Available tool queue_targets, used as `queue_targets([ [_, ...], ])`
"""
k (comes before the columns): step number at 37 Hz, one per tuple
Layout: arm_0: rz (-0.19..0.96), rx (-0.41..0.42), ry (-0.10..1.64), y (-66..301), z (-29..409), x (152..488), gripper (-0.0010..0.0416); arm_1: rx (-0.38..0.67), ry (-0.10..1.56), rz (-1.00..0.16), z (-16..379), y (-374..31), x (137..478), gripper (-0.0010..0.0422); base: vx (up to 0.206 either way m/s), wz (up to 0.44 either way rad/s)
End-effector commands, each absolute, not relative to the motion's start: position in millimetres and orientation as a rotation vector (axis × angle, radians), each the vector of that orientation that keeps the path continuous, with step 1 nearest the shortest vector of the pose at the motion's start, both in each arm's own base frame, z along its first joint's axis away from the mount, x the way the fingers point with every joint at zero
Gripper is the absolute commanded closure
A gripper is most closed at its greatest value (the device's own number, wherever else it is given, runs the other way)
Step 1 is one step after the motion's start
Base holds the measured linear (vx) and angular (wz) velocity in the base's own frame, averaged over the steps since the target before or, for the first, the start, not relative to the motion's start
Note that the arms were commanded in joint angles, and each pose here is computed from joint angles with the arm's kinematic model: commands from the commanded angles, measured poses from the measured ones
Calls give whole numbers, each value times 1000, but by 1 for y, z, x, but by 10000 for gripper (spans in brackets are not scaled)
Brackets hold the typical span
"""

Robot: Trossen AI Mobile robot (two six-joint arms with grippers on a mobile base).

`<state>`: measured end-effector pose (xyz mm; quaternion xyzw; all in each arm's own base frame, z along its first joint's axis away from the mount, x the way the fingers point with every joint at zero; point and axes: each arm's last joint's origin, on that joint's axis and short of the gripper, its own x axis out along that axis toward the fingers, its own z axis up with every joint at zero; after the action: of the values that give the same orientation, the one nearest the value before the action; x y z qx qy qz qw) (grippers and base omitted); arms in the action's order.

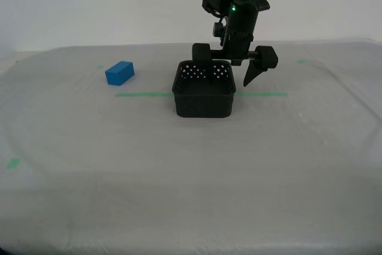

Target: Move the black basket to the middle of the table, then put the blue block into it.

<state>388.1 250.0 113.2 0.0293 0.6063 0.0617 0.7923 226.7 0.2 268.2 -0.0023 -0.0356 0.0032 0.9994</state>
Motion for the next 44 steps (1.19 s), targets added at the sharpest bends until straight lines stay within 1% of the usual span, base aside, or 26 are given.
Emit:
queue_targets([
  [1, 140, 65, 1297, 251, 117, 387, 5, -3, -75, 6, 269, 0, 227, 412, 0, 0],
  [12, 153, 80, 1259, 250, 141, 385, 5, -3, -75, 7, 269, 0, 227, 412, 0, 0],
  [35, 129, 33, 1290, 240, 172, 372, 5, -3, -75, 6, 269, 0, 227, 412, 0, 0],
  [39, 132, 37, 1284, 238, 183, 369, 5, -3, -76, 7, 269, 0, 227, 412, 0, 0],
  [44, 143, 69, 1279, 237, 196, 365, 5, -3, -75, 7, 269, 0, 227, 412, 0, 0],
])
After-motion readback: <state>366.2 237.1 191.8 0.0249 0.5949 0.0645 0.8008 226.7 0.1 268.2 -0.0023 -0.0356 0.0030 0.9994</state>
